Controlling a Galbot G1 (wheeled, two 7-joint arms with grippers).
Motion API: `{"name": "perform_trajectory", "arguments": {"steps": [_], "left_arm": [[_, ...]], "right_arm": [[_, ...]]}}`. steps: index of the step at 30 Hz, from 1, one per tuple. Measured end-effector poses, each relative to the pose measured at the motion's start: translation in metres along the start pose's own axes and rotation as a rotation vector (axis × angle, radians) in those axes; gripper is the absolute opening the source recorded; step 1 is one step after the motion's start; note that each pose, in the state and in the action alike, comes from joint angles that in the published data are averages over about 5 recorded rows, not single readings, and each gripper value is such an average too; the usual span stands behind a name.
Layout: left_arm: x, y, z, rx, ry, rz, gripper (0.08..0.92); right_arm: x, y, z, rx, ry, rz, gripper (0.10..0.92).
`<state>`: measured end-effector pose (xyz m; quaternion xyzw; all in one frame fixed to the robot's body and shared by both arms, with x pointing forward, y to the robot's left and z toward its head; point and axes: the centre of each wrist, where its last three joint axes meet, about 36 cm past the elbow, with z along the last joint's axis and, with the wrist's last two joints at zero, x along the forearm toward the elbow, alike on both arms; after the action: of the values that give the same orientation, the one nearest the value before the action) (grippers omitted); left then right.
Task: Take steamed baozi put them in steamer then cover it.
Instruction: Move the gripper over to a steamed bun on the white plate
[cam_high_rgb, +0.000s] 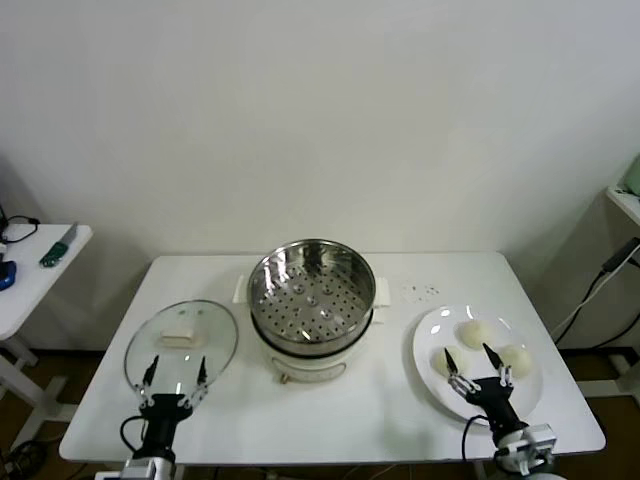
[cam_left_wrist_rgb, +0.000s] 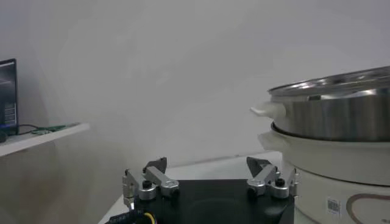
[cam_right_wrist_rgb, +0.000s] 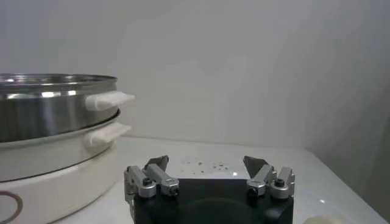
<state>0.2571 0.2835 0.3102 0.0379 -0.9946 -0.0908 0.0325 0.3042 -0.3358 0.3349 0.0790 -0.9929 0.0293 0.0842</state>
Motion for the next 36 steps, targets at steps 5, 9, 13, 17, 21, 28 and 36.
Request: {"name": "perform_trajectory", "arguments": {"steps": [5,9,13,17,21,28,36], "left_arm": [[0.0,0.0,-0.001,-0.006,-0.009,0.01,0.823],[0.002,-0.001,0.0,-0.005,-0.009,0.025,0.823],[0.006,-0.003,-0.003,0.0,-0.012,0.042,0.823],[0.01,-0.005,-0.004,0.004,-0.013,0.055,0.823],[0.014,-0.009,-0.004,0.008,-0.015,0.062,0.823],[0.016,-0.011,-0.003,0.012,-0.011,0.062,0.823],[0.014,-0.008,0.0,0.004,0.0,0.06,0.823]], "right_arm": [[-0.012,-0.02,-0.015,0.079,0.031,-0.072,0.823],[-0.028,-0.047,-0.035,0.187,0.092,-0.17,0.823],[-0.046,-0.078,-0.059,0.321,0.172,-0.29,0.823],[-0.063,-0.111,-0.083,0.457,0.271,-0.406,0.823],[-0.082,-0.143,-0.111,0.596,0.382,-0.513,0.823],[-0.119,-0.183,-0.162,0.81,0.559,-0.663,0.823],[-0.168,-0.198,-0.197,0.958,0.721,-0.782,0.823]]}}
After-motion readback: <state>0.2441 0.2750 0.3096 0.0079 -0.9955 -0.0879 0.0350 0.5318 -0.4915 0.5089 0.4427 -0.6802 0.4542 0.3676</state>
